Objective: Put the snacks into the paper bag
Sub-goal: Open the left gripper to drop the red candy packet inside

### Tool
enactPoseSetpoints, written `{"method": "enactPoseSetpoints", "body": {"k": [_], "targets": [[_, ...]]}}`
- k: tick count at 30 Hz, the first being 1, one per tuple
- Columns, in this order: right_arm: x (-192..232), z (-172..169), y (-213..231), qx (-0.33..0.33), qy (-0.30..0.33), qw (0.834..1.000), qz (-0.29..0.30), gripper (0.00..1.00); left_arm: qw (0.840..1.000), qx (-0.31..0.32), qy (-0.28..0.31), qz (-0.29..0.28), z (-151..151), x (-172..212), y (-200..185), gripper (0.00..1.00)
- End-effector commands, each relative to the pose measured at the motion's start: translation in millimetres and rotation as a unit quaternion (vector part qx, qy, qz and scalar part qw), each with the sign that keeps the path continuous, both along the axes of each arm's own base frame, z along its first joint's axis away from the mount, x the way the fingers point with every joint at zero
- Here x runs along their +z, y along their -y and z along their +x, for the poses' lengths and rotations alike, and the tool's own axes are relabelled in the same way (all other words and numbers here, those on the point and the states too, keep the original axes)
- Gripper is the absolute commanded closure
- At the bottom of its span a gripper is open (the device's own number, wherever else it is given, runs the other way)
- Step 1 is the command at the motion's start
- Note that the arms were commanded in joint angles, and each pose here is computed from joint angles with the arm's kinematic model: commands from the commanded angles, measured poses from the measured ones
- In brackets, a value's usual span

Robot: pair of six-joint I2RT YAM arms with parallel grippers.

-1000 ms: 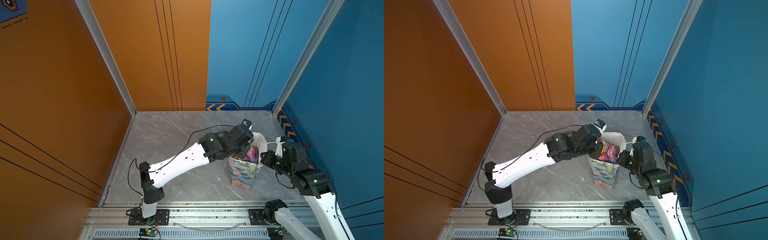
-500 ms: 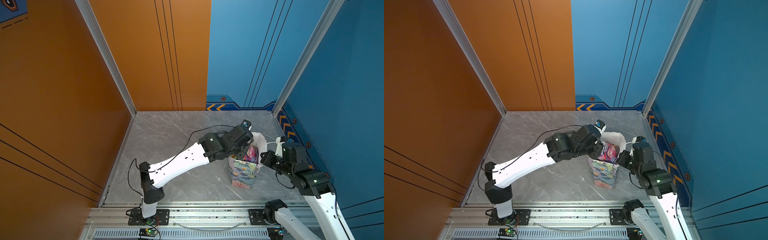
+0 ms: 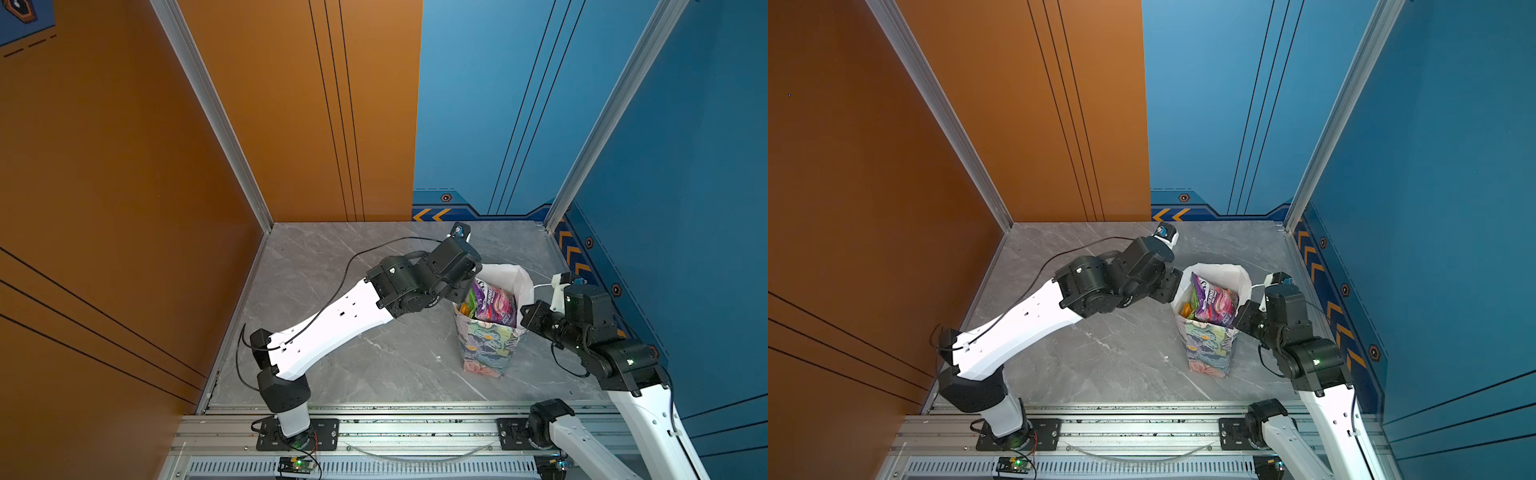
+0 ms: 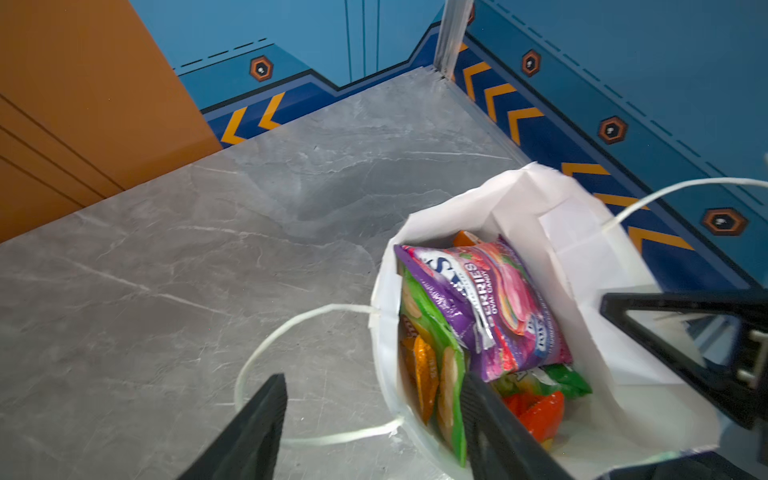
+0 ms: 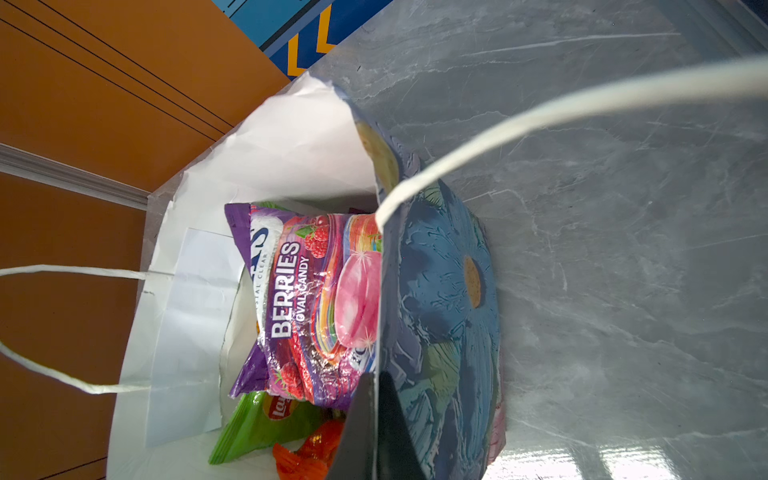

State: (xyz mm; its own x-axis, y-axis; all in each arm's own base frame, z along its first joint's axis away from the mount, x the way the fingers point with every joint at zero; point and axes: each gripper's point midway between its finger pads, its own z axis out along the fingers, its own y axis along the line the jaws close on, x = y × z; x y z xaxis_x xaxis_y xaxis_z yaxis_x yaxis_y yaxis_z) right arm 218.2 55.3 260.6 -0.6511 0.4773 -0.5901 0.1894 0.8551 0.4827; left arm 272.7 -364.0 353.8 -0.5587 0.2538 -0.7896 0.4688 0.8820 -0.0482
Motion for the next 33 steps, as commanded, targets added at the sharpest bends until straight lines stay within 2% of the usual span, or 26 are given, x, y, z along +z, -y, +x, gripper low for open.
{"method": "enactPoseSetpoints", "body": {"k": [1,8,14,16,18,22,25,29,33], "targets": [[14,6,-1,0.001,0.025,1.0,0.006,1.0,0.999,0.032,-0.034,0.028,6,-20,-23,0.31],[14,7,-6,0.007,0.026,1.0,0.01,1.0,0.992,-0.02,-0.123,0.015,5,-61,10,0.31],[17,8,-9,0.012,0.029,0.999,0.009,1.0,0.987,-0.022,-0.159,0.018,12,-86,24,0.45],[18,10,-11,0.015,0.03,0.999,0.009,1.0,0.986,-0.018,-0.165,0.02,15,-91,24,0.52],[19,11,-13,0.018,0.031,0.999,0.009,1.0,0.986,-0.012,-0.167,0.021,17,-94,22,0.64],[24,17,-18,0.024,0.037,0.999,0.011,1.0,0.986,-0.009,-0.166,0.017,18,-91,19,0.86],[31,24,-26,0.033,0.043,0.998,0.015,1.0,0.987,0.002,-0.16,0.013,21,-86,12,0.98],[43,34,-35,0.041,0.058,0.997,0.015,1.0,0.99,0.014,-0.142,-0.009,27,-69,7,1.0],[60,49,-50,0.054,0.072,0.996,0.016,1.0,0.993,0.031,-0.099,-0.06,39,-26,-8,1.0]]}}
